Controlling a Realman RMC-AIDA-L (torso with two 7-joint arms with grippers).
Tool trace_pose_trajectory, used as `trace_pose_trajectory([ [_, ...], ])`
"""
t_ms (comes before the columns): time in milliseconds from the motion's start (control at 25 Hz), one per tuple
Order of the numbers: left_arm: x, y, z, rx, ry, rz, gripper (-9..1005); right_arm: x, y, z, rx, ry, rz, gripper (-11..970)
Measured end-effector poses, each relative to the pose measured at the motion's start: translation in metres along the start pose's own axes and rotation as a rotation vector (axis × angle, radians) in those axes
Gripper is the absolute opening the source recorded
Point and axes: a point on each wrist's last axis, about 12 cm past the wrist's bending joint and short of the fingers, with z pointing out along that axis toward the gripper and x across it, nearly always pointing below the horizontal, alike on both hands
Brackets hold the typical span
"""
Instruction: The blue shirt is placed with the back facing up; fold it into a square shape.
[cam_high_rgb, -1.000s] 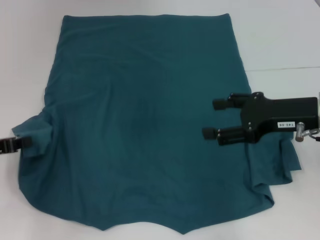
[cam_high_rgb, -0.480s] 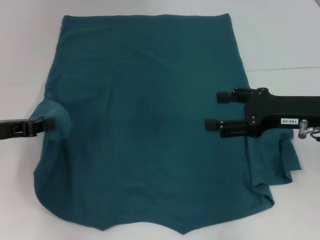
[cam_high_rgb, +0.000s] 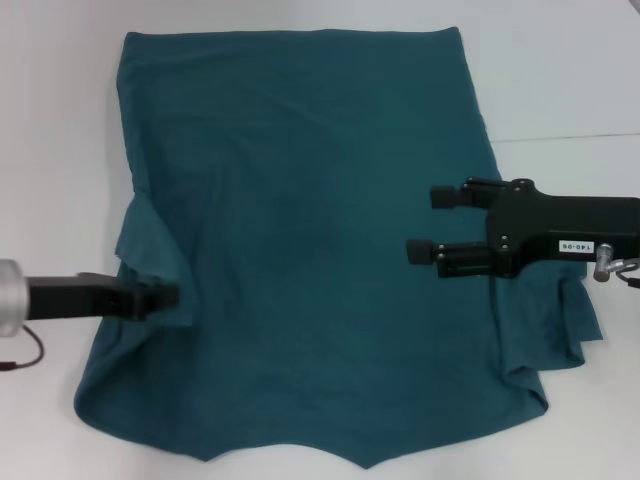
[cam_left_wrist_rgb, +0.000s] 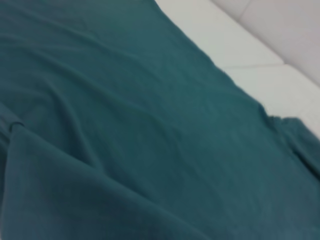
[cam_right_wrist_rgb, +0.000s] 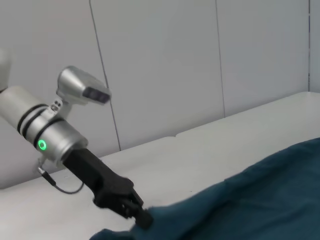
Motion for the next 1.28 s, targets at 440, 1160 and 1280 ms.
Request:
trace_pose_trajectory([
  [440,0.008,0.003,0.038,-0.173,0.073,0.011,7,0.005,0.001,0.001,-0.006,-0.001,0.014,940],
  [1160,-0.010,0.007,-0.001,-0.031,-0.069,-0.123,542,0.000,0.000,0.003,-0.005,-0.024,-0.006,941],
  [1280,-0.013,0.022,-0.013,-0.098,-0.157,-0.183,662,0.001,0.000,0.002,-0.003,-0.030,-0.002,941],
])
